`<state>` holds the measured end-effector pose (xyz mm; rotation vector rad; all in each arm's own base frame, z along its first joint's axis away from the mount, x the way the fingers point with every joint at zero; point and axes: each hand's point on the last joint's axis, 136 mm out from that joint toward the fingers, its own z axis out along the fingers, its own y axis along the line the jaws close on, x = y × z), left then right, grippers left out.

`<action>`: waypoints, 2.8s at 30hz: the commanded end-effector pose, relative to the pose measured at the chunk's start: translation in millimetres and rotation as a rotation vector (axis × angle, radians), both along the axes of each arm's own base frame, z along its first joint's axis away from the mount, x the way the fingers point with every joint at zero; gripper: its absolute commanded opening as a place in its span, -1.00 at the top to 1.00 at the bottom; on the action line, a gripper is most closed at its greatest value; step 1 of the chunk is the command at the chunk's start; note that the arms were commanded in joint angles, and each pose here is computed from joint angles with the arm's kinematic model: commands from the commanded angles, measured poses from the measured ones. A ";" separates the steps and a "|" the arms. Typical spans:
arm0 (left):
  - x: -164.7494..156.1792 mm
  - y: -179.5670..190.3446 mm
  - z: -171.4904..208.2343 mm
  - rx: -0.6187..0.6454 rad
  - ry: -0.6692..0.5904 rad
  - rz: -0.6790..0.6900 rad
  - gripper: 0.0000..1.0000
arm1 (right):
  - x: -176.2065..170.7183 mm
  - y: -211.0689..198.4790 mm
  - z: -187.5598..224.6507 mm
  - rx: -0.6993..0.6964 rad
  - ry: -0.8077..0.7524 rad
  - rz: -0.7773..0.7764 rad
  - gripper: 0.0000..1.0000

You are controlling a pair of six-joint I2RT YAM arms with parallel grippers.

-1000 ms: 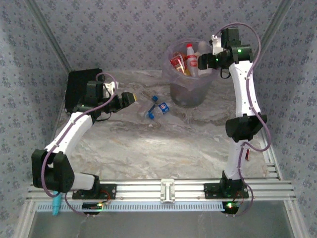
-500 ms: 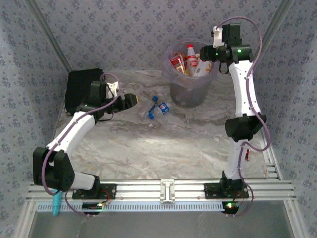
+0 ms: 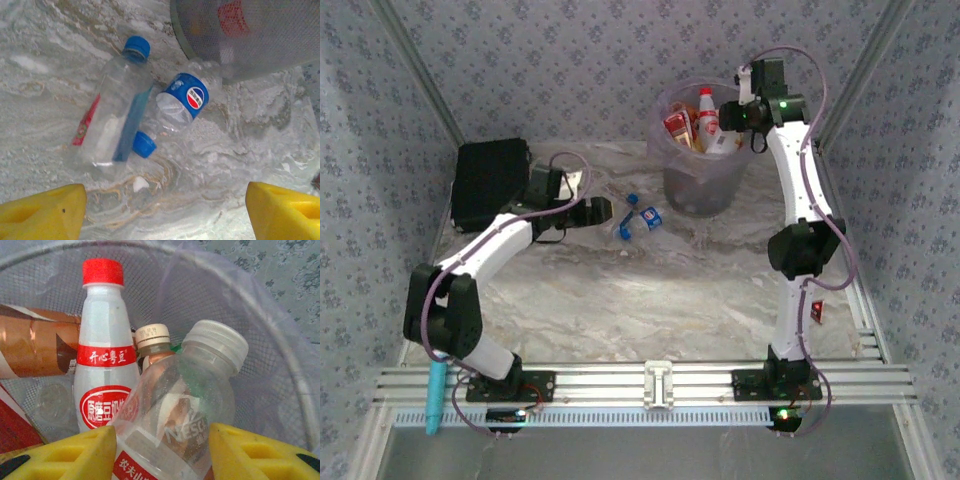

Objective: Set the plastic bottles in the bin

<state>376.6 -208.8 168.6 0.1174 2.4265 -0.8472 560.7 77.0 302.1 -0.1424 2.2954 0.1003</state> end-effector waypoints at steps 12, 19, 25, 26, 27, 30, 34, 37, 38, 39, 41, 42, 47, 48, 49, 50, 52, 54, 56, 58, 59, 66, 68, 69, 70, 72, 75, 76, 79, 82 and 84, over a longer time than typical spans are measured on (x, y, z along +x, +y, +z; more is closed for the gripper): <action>21.8 -20.0 -35.9 0.139 -0.023 -0.049 -0.73 | -41.9 10.0 67.4 -0.015 -0.097 0.052 -0.19; 27.4 -20.9 -58.2 0.203 -0.009 -0.060 -0.76 | -88.5 17.2 114.7 0.054 -0.184 0.096 -0.32; 24.6 -25.8 -73.8 0.220 0.018 -0.081 -0.76 | -133.7 20.7 121.4 0.129 -0.206 0.122 -0.34; 24.4 -26.0 -76.0 0.223 0.022 -0.083 -0.76 | -140.3 20.1 117.9 0.134 -0.197 0.121 -0.35; 24.6 -26.9 -77.3 0.223 0.024 -0.085 -0.76 | -147.3 19.5 115.0 0.141 -0.191 0.120 -0.35; 23.9 -29.5 -84.0 0.233 0.035 -0.096 -0.75 | -165.0 16.5 103.2 0.155 -0.174 0.110 -0.35; 27.6 -28.6 -95.8 0.258 0.050 -0.092 -0.70 | -185.7 11.6 83.2 0.176 -0.138 0.088 -0.35; 31.4 -24.7 -102.6 0.290 0.056 -0.079 -0.68 | -199.7 7.5 70.0 0.185 -0.114 0.071 -0.36; 32.8 -23.3 -104.1 0.302 0.055 -0.075 -0.69 | -204.2 6.8 67.1 0.190 -0.110 0.068 -0.35; 34.6 -22.4 -104.7 0.311 0.049 -0.072 -0.72 | -207.7 6.0 64.0 0.194 -0.104 0.064 -0.35; 37.7 -20.1 -108.7 0.333 0.047 -0.067 -0.74 | -214.4 4.2 58.6 0.201 -0.095 0.056 -0.35; 38.8 -19.4 -110.4 0.341 0.048 -0.065 -0.73 | -216.0 3.2 56.5 0.205 -0.092 0.053 -0.35; 42.0 -20.2 -118.8 0.348 0.067 -0.059 -0.50 | -221.6 3.5 49.8 0.223 -0.078 0.051 -0.35; 41.6 -19.8 -120.4 0.350 0.072 -0.058 -0.44 | -222.4 3.8 50.6 0.225 -0.080 0.053 -0.36; 42.2 -20.4 -119.9 0.348 0.070 -0.056 -0.39 | -222.7 3.9 50.6 0.227 -0.081 0.054 -0.36; 42.4 -19.2 -120.2 0.350 0.071 -0.053 -0.33 | -223.1 3.9 51.2 0.228 -0.082 0.055 -0.35; 42.3 -19.5 -116.9 0.347 0.067 -0.052 -0.22 | -223.8 4.4 53.3 0.232 -0.088 0.058 -0.35; 43.0 -18.8 -113.0 0.347 0.058 -0.049 -0.16 | -224.2 5.4 55.0 0.239 -0.091 0.061 -0.35; 43.4 -17.4 -105.7 0.353 0.044 -0.048 -0.16 | -225.0 8.1 56.6 0.253 -0.093 0.073 -0.35; 45.0 -11.6 -94.0 0.368 0.024 -0.038 -0.14 | -225.6 14.6 58.7 0.275 -0.095 0.095 -0.35; 45.8 -9.1 -86.4 0.366 0.011 -0.032 -0.13 | -225.9 18.7 59.8 0.288 -0.097 0.107 -0.35; 34.2 -0.4 -25.1 0.285 -0.096 -0.002 -0.06 | -220.5 78.8 70.3 0.392 -0.115 0.272 -0.35; 25.9 -3.8 -4.8 0.219 -0.142 -0.004 -0.05 | -216.0 101.2 72.6 0.416 -0.119 0.319 -0.35; 22.1 -4.8 2.6 0.195 -0.158 -0.006 -0.05 | -214.8 110.8 69.6 0.424 -0.105 0.334 -0.35; 16.5 -7.2 11.8 0.161 -0.177 -0.017 -0.04 | -210.2 121.7 73.6 0.444 -0.119 0.352 -0.35; 6.2 -14.0 27.8 0.079 -0.218 -0.039 0.01 | -204.7 142.5 72.3 0.477 -0.103 0.387 -0.39; -12.8 -29.5 55.9 -0.071 -0.300 -0.100 0.07 | -197.9 175.0 72.2 0.539 -0.081 0.449 -0.56; -18.7 -33.6 62.8 -0.106 -0.319 -0.116 0.08 | -197.0 185.5 72.8 0.564 -0.069 0.471 -0.62; -32.4 -43.5 79.4 -0.162 -0.378 -0.154 0.08 | -190.1 210.2 64.4 0.603 -0.025 0.500 -0.76; -41.4 -50.7 93.7 -0.201 -0.433 -0.173 0.08 | -184.0 228.7 52.0 0.629 0.024 0.514 -0.92; -43.9 -53.2 100.9 -0.219 -0.465 -0.173 0.07 | -180.4 238.0 43.1 0.638 0.058 0.520 -0.93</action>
